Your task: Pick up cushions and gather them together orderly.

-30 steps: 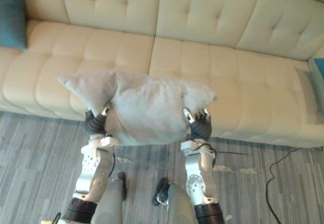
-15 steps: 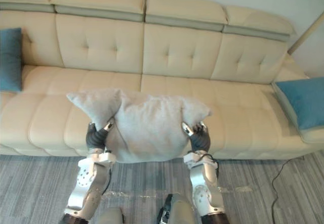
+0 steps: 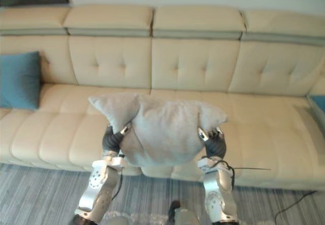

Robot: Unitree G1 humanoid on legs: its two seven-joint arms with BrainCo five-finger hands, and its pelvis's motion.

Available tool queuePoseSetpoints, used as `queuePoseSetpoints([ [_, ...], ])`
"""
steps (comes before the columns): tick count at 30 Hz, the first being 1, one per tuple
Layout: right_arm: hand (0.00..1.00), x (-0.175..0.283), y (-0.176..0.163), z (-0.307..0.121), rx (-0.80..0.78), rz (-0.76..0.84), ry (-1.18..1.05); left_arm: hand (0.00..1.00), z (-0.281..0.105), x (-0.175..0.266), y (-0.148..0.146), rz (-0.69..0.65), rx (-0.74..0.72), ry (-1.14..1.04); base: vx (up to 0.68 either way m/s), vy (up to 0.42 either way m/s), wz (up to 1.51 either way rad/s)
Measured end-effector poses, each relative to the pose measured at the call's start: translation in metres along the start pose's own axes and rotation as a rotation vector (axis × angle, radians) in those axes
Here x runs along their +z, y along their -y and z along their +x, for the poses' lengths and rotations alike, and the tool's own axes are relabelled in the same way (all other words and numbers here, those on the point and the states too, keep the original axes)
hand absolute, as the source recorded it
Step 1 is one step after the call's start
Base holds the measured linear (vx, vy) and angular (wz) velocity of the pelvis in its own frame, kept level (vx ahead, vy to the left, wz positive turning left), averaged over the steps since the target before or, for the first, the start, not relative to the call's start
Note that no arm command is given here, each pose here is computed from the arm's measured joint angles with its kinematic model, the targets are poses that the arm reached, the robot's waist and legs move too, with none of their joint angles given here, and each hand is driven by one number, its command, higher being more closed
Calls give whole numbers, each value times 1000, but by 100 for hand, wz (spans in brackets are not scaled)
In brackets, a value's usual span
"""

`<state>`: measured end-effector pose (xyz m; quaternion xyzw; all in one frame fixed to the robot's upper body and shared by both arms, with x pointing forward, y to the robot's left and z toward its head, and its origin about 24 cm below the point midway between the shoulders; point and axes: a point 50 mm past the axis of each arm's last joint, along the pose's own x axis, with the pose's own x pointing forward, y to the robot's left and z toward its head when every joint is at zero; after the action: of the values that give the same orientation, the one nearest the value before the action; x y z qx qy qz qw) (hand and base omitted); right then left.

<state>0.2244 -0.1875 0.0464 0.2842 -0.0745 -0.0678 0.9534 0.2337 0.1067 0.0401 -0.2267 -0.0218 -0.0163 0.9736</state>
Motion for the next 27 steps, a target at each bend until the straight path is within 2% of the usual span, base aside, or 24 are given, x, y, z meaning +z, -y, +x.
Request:
queuePoseSetpoints([
  [12,100,-16,-4,2,-33,77,-37,100,-2,1,-9,48,-2,-17,160,136,-38],
  [27,100,-17,-7,2,-9,78,-46,100,-10,3,-10,44,5,-17,22,-6,0],
])
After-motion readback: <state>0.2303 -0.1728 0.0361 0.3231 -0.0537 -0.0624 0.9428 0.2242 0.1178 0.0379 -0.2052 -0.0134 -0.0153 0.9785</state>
